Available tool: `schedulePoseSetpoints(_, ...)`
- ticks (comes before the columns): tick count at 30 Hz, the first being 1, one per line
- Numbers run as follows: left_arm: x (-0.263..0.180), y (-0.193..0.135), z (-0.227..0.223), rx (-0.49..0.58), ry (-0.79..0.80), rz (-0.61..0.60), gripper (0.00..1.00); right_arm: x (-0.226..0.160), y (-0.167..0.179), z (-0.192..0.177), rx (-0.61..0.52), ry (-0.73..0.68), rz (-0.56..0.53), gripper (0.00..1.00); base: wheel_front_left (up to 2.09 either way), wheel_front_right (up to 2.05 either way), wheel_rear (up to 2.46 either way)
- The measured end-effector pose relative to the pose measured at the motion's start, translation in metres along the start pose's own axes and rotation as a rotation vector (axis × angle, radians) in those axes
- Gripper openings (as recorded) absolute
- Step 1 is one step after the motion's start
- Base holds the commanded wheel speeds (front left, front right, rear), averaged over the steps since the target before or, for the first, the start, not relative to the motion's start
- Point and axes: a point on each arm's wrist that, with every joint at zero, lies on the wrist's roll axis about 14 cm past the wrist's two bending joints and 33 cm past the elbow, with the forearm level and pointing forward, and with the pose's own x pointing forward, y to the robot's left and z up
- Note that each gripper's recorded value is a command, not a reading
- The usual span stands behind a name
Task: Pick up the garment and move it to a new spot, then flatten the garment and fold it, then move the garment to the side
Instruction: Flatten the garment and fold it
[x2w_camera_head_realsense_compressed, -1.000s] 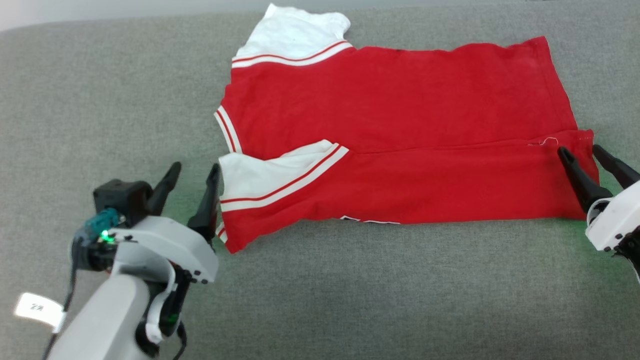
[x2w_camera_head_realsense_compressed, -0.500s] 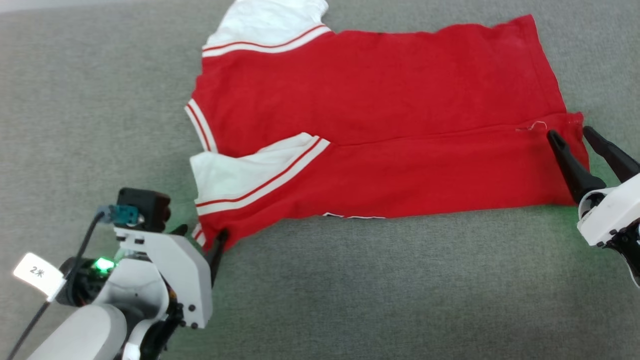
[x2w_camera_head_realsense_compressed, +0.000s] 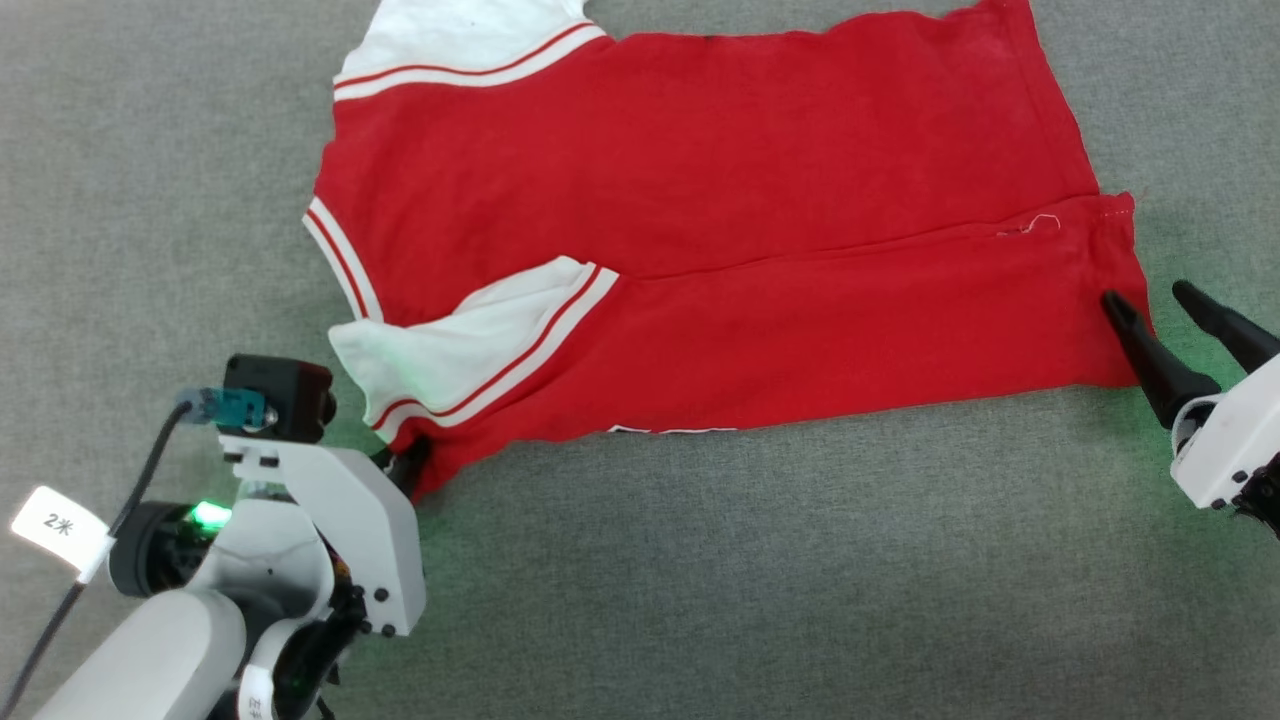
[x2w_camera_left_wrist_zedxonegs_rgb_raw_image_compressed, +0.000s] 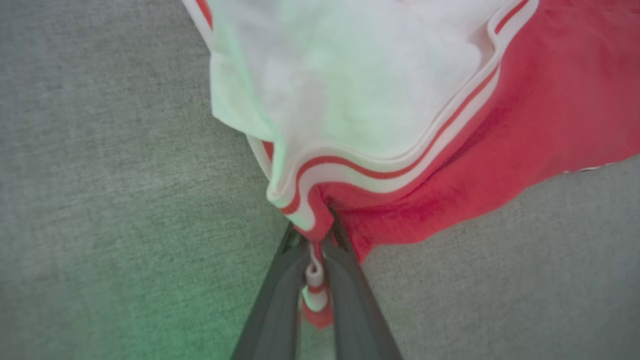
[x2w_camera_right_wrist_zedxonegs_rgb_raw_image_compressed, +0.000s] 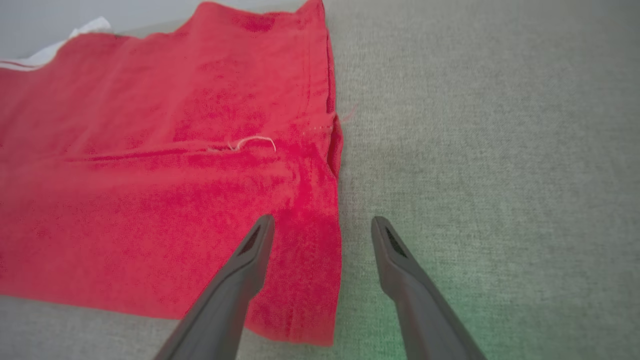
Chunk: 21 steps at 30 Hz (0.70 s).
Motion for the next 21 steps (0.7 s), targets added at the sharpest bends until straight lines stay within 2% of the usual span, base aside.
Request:
schedulePoseSetpoints(11,-0.005,-0.004,-0.006,-0.029,-0.014,-0.019,0.0,-0.001,0.0,-0.032,-0.145,0.36,0.013,1.0,0.0,0.0,0.0)
schedulePoseSetpoints(17,-0.006,-0.005,-0.009,-0.041,-0.02,-0.025,0.0,0.001,-0.001,-0.038,-0.18,0.471,0.014,0.99,0.0,0.0,0.0)
schedulePoseSetpoints(18,-0.006,-0.004,-0.009,-0.044,-0.023,-0.024,0.0,0.001,0.0,-0.039,-0.187,0.484,0.015,0.82,0.0,0.0,0.0)
schedulePoseSetpoints(19,-0.005,-0.004,-0.009,-0.048,-0.025,-0.023,0.0,0.002,0.001,-0.039,-0.188,0.491,0.019,0.4,0.0,0.0,0.0)
schedulePoseSetpoints(20,-0.005,-0.004,-0.009,-0.049,-0.027,-0.024,0.0,0.003,0.001,-0.039,-0.189,0.496,0.021,0.4,0.0,0.0,0.0)
schedulePoseSetpoints(21,-0.005,-0.003,-0.01,-0.05,-0.027,-0.021,0.0,0.003,0.001,-0.039,-0.19,0.5,0.022,0.2,0.0,0.0,0.0)
